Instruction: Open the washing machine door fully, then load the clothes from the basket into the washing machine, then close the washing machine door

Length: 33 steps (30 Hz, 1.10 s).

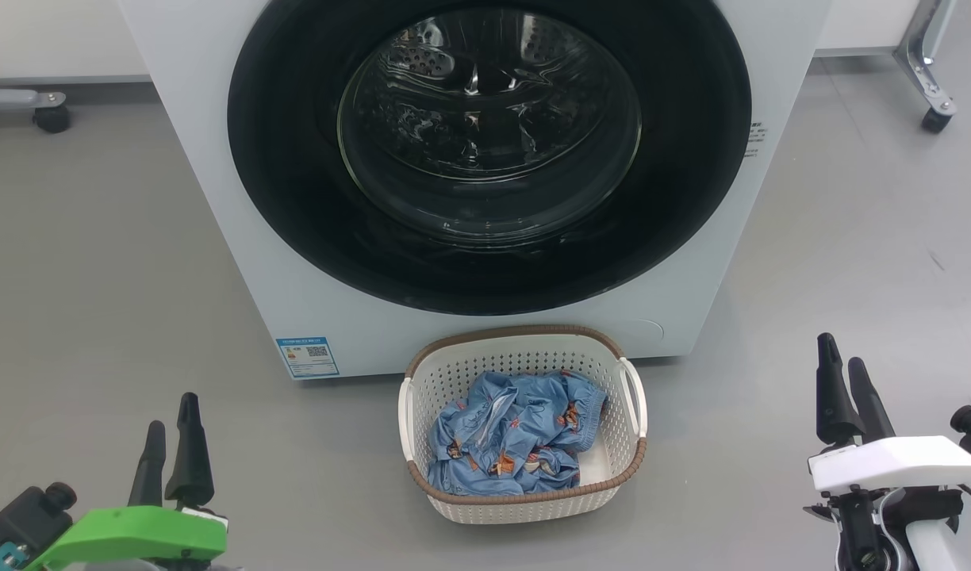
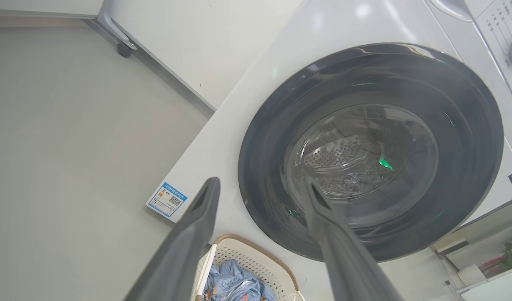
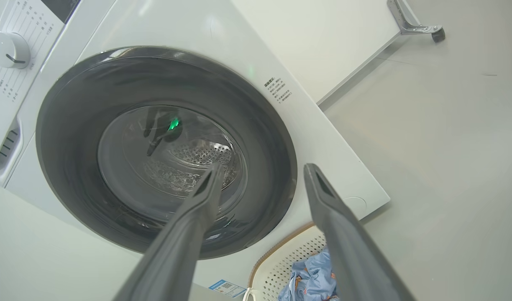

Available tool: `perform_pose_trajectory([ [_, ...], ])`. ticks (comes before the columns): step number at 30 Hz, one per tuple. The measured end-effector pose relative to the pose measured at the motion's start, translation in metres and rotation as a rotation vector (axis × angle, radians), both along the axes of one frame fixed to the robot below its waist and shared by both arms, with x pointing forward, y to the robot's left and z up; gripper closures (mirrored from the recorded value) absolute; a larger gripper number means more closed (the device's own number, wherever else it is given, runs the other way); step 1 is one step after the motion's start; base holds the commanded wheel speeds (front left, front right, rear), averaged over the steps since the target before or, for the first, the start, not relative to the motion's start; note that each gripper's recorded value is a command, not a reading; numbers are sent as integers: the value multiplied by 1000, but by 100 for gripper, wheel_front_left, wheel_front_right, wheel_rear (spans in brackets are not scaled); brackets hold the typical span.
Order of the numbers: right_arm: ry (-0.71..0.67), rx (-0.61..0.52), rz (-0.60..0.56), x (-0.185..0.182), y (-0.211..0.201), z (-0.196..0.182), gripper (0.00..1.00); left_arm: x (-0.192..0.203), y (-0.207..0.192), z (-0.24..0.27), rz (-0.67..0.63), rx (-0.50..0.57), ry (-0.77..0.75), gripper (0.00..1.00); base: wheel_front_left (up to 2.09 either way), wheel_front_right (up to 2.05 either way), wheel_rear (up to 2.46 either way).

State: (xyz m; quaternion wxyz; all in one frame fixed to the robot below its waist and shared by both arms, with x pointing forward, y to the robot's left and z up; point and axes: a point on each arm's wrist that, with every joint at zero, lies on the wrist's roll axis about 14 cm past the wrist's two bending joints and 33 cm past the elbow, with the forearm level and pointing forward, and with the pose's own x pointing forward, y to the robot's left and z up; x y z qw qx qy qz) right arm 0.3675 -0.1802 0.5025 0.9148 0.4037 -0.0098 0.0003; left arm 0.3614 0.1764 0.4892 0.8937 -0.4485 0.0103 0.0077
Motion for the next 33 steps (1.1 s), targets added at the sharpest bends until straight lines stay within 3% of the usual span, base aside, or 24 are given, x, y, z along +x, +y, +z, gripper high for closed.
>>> perform_pose_trajectory([
  [33, -142, -638, 75, 0, 23, 23, 0, -7, -17, 14, -114, 635, -122, 0, 0, 0, 0],
])
